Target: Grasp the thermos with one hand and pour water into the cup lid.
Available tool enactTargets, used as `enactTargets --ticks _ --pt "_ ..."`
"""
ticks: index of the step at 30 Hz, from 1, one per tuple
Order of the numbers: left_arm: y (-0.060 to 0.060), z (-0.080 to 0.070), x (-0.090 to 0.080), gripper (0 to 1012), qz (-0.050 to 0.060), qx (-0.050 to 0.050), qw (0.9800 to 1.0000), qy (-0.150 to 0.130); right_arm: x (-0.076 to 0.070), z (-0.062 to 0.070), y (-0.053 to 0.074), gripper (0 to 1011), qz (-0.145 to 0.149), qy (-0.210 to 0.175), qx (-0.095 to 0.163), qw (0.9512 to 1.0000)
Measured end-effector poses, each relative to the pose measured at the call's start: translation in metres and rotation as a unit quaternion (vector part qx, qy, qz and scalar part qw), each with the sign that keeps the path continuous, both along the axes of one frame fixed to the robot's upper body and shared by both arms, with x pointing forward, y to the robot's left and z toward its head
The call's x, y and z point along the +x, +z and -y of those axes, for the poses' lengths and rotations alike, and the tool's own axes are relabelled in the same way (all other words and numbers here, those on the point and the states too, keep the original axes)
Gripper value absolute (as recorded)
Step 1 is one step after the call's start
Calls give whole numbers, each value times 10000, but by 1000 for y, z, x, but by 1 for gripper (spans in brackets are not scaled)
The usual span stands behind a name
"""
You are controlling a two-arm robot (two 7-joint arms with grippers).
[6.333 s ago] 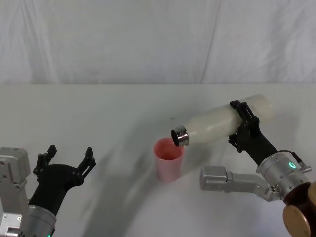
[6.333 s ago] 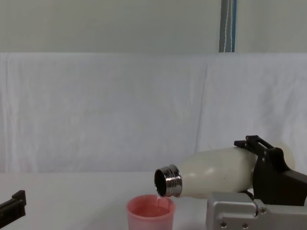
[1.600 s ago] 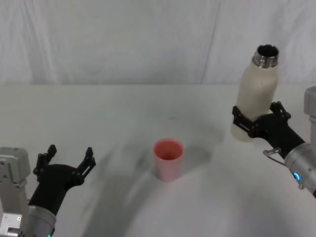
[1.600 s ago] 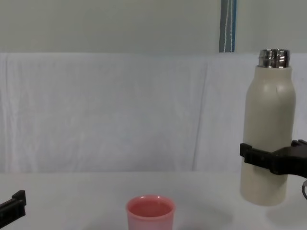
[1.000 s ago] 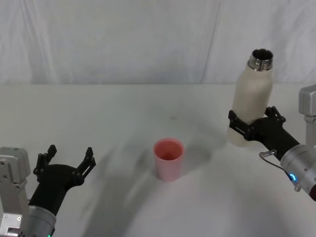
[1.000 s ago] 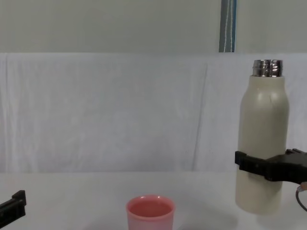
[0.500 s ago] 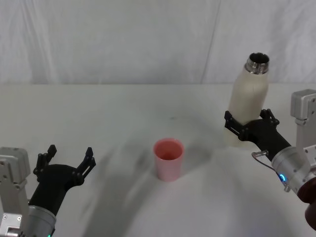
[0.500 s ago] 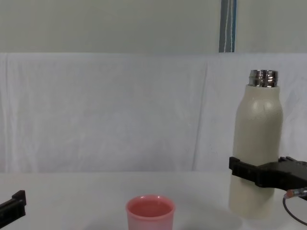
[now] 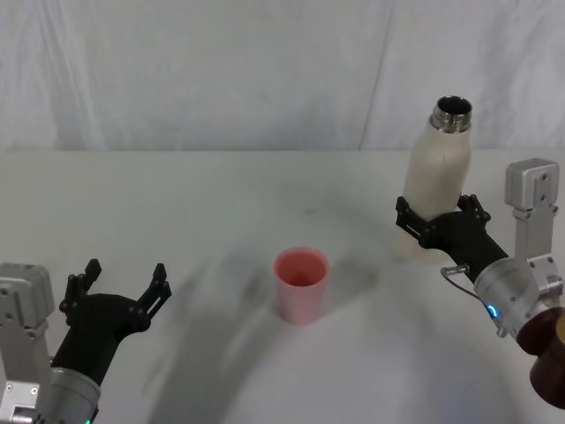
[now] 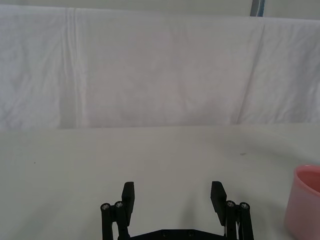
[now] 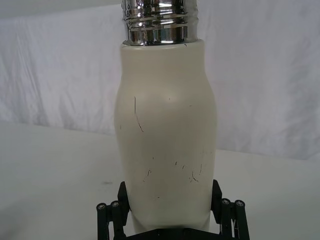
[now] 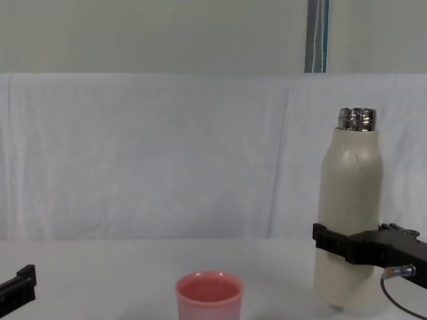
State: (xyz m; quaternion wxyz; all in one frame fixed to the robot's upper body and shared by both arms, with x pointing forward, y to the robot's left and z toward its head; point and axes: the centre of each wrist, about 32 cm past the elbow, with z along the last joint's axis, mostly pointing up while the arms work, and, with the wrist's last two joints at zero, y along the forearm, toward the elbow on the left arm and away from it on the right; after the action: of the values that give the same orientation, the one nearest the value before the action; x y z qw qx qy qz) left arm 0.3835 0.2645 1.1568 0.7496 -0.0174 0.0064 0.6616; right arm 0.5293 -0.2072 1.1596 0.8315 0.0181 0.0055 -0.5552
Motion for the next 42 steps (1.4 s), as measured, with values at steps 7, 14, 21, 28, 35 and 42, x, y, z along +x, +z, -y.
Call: enactTargets --ticks 7,14,21,28,35,42 --pt "0 0 0 1001 0 0 10000 0 5 -1 -4 962 -57 -106 -10 9999" --pt "0 0 0 1001 0 0 10000 0 7 -1 -7 962 -105 -152 -11 9998" --pt "0 0 0 1001 0 0 10000 0 8 -2 -7 962 -101 -161 -48 9998" --pt "0 0 0 1001 0 0 10000 0 8 -3 -7 962 -97 -151 -88 9998" --pt "0 0 0 1001 0 0 10000 0 7 -4 -9 962 -107 -139 -130 9998" --pt "0 0 0 1001 0 0 10000 0 7 -4 -9 962 -117 -144 -128 9997"
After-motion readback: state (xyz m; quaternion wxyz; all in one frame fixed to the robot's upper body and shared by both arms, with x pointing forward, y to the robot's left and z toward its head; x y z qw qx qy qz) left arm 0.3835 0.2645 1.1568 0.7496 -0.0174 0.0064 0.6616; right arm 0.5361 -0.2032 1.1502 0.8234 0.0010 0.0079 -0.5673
